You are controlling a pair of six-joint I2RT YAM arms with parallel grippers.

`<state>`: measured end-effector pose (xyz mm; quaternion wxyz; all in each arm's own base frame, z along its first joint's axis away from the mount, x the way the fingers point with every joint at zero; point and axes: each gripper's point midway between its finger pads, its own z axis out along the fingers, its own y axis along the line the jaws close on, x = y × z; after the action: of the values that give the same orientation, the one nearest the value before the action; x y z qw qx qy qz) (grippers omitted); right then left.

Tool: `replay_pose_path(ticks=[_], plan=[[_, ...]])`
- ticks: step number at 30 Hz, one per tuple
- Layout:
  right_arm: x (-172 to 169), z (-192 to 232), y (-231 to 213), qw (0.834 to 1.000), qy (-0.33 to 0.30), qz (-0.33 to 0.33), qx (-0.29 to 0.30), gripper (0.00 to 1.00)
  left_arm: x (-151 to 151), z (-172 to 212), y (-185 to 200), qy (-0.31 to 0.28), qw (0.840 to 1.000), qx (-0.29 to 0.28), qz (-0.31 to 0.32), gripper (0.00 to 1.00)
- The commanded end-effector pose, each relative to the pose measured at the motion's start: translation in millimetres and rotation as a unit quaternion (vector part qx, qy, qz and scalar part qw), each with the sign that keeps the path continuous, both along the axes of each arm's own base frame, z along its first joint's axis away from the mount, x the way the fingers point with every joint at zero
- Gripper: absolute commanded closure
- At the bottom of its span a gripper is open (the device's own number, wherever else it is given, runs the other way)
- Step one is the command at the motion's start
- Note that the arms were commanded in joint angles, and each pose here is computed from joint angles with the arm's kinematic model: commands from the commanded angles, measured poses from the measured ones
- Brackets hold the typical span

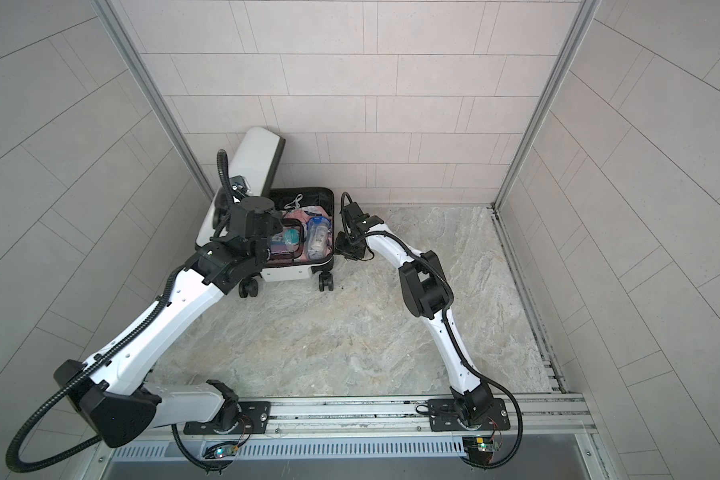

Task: Pack the luggage
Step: 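Swing the lid shut with the left gripper while the right gripper holds the base, then grasp the closed suitcase at its wheel housings with both grippers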

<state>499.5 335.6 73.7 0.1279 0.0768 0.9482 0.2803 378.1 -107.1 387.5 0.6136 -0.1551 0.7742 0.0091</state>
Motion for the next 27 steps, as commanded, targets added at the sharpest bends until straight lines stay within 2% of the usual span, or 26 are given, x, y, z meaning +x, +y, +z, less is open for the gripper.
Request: replay_pose_path(ticks=[1,3,6,9,12,15,21,27], plan=[[-10.4,19.1,36.3,0.998,-0.016,0.033,0.049,0.57,-5.3,31.6,-42.1,-0.059,0.988,-0.118,-0.078,0.34],[-10.3,18.6,34.0,0.998,-0.015,0.032,0.049,0.55,-8.8,28.9,-56.6,-0.053,0.986,-0.121,-0.099,0.30],[-12.0,15.9,27.1,0.998,-0.010,0.026,0.047,0.52,-14.0,32.3,-66.4,-0.055,0.983,-0.126,-0.123,0.30],[-14.4,11.6,13.0,0.999,-0.007,0.014,0.044,0.46,-17.4,39.9,-58.0,-0.059,0.986,-0.102,-0.115,0.29],[-14.8,16.6,-1.1,0.999,-0.015,0.001,0.050,0.40,-17.8,45.8,-42.3,-0.056,0.991,-0.067,-0.101,0.23],[-18.9,19.7,-15.1,0.999,-0.019,-0.005,0.051,0.34,-11.3,40.4,-14.0,-0.034,0.994,-0.064,-0.084,0.21],[-34.7,48.1,-31.3,0.998,-0.051,0.007,0.043,0.20,5.2,1.7,76.4,0.025,0.990,-0.136,-0.032,0.17],[-60.7,89.4,-40.1,0.995,-0.092,0.034,0.018,0.15,3.1,-47.9,151.9,0.074,0.980,-0.181,0.035,0.16]])
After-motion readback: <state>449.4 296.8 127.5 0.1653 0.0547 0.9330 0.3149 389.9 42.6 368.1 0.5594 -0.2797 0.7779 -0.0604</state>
